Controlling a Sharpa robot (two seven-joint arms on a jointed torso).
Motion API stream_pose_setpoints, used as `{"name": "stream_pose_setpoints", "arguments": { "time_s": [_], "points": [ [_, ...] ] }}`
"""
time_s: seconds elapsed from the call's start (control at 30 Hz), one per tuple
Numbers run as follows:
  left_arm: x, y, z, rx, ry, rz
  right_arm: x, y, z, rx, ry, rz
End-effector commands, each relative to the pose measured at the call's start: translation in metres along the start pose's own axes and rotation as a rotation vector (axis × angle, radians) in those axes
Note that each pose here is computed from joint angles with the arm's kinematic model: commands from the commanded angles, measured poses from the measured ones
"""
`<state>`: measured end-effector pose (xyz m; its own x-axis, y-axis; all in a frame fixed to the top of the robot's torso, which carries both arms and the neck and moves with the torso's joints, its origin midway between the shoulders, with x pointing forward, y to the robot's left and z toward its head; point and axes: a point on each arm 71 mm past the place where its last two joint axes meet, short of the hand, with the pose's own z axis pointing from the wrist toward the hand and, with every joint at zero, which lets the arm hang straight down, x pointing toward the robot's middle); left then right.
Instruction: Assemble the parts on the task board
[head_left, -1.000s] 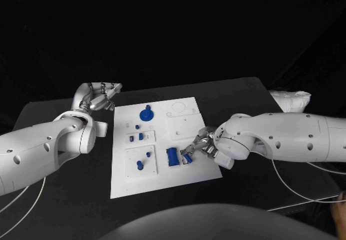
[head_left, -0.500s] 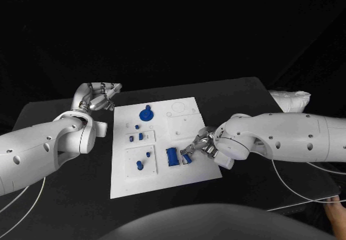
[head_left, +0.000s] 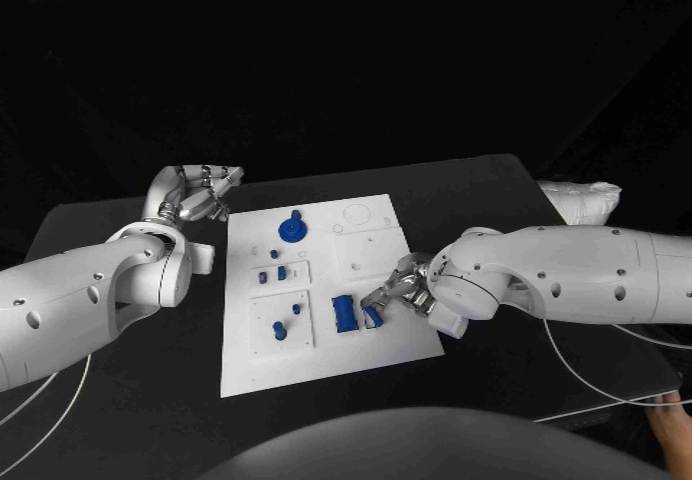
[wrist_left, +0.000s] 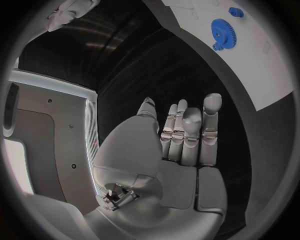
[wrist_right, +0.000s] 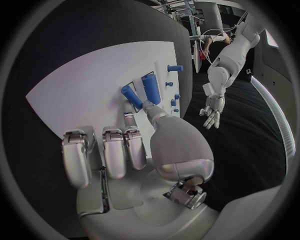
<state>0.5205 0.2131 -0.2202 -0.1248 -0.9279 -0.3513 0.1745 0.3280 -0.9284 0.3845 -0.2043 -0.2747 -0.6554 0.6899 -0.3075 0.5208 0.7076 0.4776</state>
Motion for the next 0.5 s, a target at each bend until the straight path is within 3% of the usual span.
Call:
{"name": "stream_pose_setpoints", "arguments": {
  "time_s": [0.03, 0.5],
  "points": [
    [0.0024, -0.0016, 0.0004, 0.01, 0.015, -0.005, 0.0015, 0.0015, -0.0004, -0.015, 0.002, -0.004],
    [0.0027, -0.0017, 0.0005, 0.009, 0.016, -0.005, 0.0014, 0.0011, -0.0007, -0.014, 0.002, -0.012]
  ]
}}
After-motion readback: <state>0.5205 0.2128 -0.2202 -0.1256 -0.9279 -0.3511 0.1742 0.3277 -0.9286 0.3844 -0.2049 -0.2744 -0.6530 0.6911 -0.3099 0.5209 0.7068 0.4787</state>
